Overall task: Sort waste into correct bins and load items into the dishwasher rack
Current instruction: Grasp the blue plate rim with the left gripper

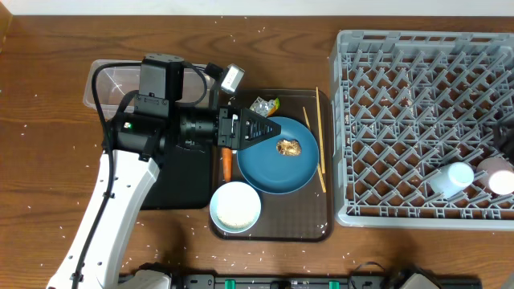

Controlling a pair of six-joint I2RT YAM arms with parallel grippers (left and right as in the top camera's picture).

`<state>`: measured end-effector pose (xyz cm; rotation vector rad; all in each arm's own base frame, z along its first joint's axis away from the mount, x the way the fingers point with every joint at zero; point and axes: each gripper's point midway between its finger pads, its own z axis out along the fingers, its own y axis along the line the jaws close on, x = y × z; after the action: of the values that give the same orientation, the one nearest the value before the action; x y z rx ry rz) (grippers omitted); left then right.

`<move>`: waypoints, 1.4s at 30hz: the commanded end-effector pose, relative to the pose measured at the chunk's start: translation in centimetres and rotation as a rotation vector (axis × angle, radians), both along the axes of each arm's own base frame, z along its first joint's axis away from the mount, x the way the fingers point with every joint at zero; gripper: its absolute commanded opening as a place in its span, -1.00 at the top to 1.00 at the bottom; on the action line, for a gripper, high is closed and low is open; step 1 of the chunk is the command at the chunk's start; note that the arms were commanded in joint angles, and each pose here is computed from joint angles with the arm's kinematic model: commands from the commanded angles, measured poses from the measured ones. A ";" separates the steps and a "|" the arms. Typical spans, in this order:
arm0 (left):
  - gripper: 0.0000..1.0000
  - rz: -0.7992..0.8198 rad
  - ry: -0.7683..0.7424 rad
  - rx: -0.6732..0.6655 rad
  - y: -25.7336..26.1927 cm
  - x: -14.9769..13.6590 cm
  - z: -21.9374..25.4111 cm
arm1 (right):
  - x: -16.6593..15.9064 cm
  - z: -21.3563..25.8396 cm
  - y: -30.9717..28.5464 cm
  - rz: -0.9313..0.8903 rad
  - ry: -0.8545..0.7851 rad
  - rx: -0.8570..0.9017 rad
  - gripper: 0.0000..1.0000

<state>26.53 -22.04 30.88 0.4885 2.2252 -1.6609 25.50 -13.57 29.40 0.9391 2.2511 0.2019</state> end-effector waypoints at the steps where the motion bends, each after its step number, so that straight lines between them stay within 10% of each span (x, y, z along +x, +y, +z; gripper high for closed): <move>1: -0.88 0.031 -0.020 0.032 0.3 0.5 -0.1 | -0.2 -2.8 -0.8 -0.050 0.119 0.007 -0.01; 18: -0.38 0.341 -0.013 1.090 8.0 -1.0 -13.8 | 4.3 -2.5 11.7 0.612 -0.057 0.178 -0.22; 36: -0.23 0.339 0.123 1.239 9.1 -2.7 -17.1 | 4.4 -3.1 13.1 0.660 -0.012 0.128 -0.39; 42: -0.22 0.403 0.032 1.137 7.0 0.6 -17.8 | 4.7 -3.0 13.0 0.660 -0.025 0.119 -0.41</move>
<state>26.48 -14.91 13.88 0.2158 2.8645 -0.1153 30.20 -0.98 26.08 0.2589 2.4825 0.6455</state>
